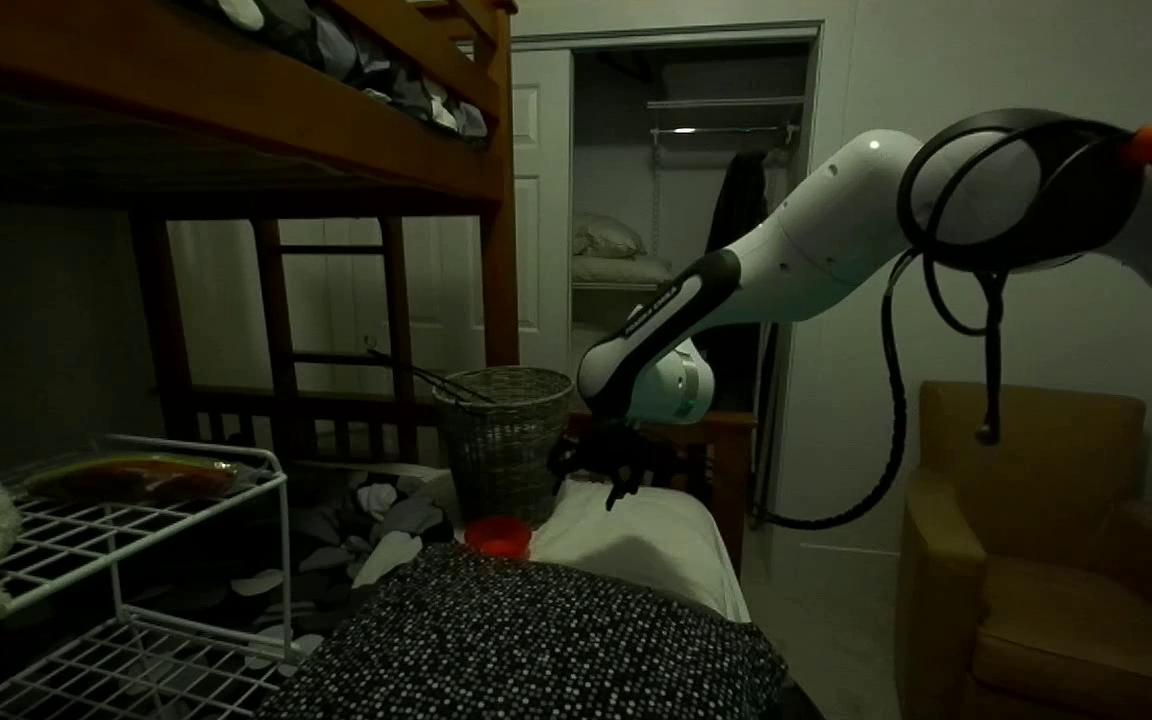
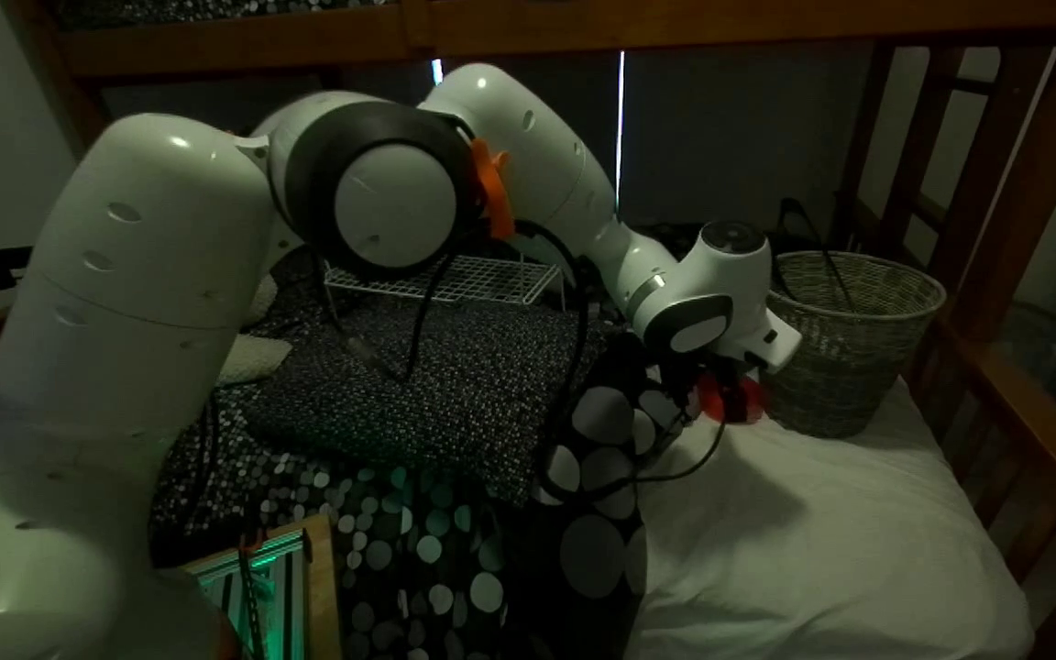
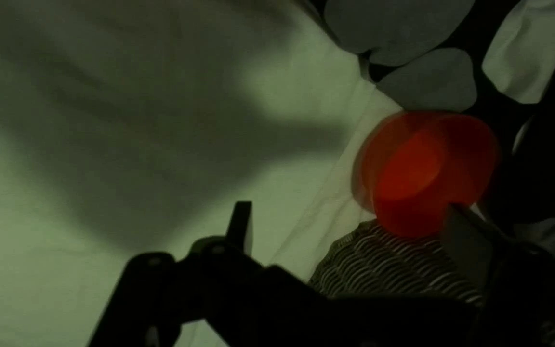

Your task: Put the bowl on the bottom rack on the left

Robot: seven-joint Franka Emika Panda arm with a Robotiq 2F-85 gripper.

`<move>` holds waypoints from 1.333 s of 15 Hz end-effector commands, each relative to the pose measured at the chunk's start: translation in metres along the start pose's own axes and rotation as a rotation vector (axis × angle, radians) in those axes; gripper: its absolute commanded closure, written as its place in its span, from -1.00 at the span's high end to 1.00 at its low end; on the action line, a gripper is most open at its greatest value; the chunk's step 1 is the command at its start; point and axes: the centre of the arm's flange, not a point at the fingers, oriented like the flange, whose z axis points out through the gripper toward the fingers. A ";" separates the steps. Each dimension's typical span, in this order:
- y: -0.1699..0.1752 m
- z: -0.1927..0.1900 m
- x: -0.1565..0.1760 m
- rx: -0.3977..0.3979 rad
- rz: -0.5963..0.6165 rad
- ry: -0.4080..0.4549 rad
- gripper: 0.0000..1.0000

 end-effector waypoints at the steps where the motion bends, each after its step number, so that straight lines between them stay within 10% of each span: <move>1: -0.016 0.047 0.005 -0.039 0.030 0.048 1.00; 12: -0.053 0.127 0.029 -0.024 -0.142 0.087 0.87; 20: -0.066 0.136 0.028 -0.065 -0.183 0.075 -0.44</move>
